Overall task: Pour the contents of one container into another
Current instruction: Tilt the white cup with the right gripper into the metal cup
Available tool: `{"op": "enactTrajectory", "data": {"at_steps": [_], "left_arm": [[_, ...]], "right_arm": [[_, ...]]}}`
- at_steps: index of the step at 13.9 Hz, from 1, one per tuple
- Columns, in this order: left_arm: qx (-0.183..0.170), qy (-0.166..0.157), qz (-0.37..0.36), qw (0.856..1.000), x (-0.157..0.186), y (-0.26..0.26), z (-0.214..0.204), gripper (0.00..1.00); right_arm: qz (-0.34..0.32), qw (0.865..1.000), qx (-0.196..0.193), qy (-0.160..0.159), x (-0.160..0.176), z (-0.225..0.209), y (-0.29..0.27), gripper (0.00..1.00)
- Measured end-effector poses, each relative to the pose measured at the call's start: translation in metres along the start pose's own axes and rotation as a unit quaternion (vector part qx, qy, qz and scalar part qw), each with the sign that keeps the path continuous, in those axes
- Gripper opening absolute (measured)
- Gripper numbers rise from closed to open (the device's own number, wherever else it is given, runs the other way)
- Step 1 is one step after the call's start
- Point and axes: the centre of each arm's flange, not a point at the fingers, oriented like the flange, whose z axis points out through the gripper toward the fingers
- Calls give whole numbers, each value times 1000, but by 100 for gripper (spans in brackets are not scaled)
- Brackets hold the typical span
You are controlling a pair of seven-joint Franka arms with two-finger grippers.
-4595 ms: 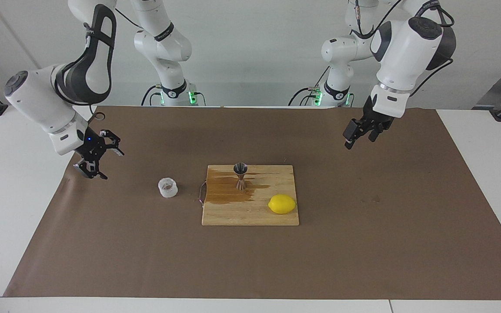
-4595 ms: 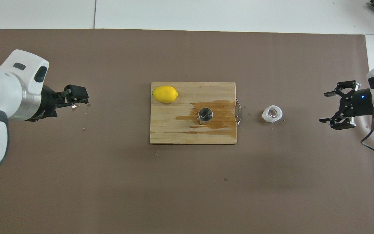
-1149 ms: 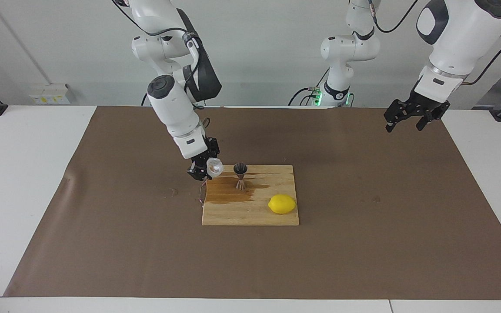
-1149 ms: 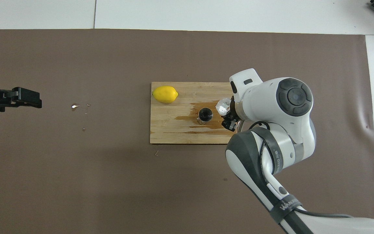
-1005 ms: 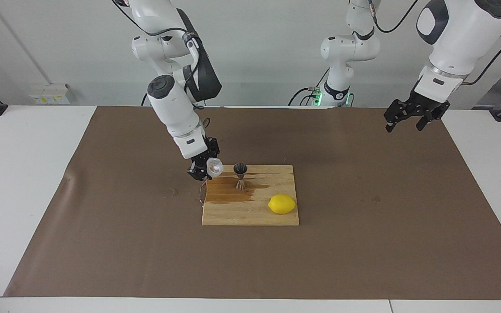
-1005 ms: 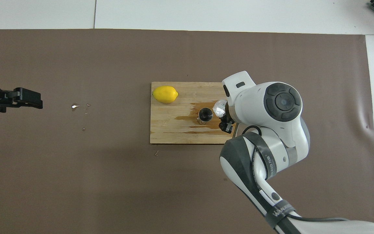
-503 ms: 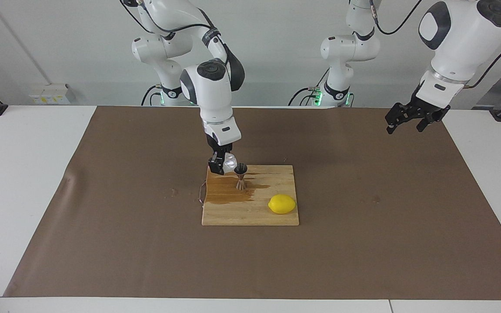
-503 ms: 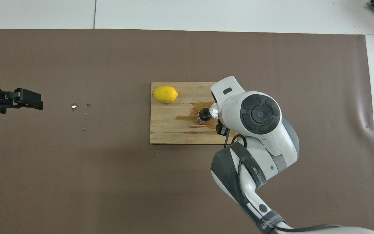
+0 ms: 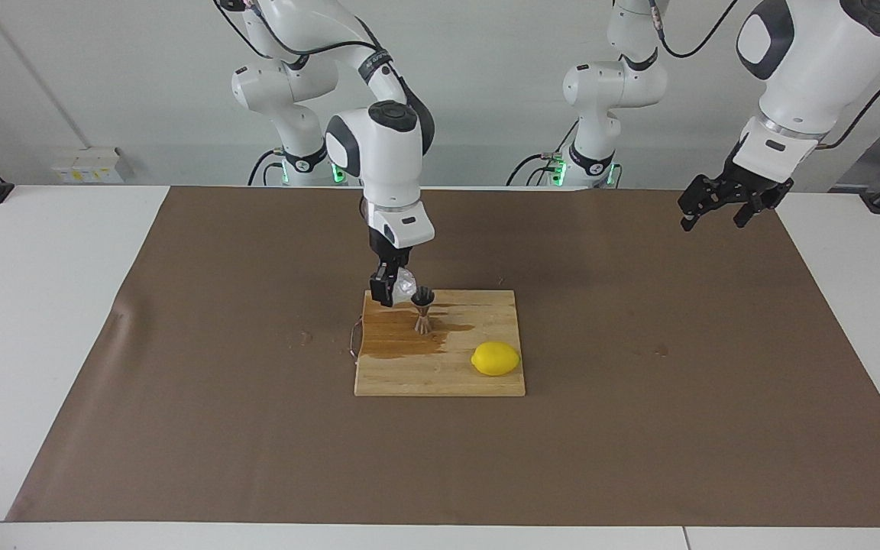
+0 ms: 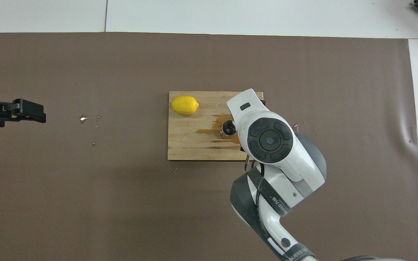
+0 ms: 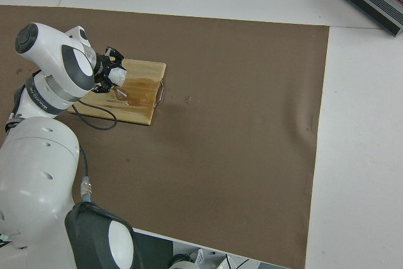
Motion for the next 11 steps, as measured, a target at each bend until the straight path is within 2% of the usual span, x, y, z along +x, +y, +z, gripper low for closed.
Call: {"op": "enactTrajectory", "data": {"at_steps": [3, 7, 11], "left_arm": [[0, 0, 3, 1000, 0, 0, 0, 100], [0, 0, 42, 999, 0, -4, 0, 100], [0, -1, 47, 999, 1, -8, 0, 100]], "right_arm": [[-6, 1000, -7, -10, 3, -2, -5, 50], [-9, 999, -23, -27, 6, -3, -10, 50], [-10, 999, -24, -29, 7, -3, -12, 50]]}}
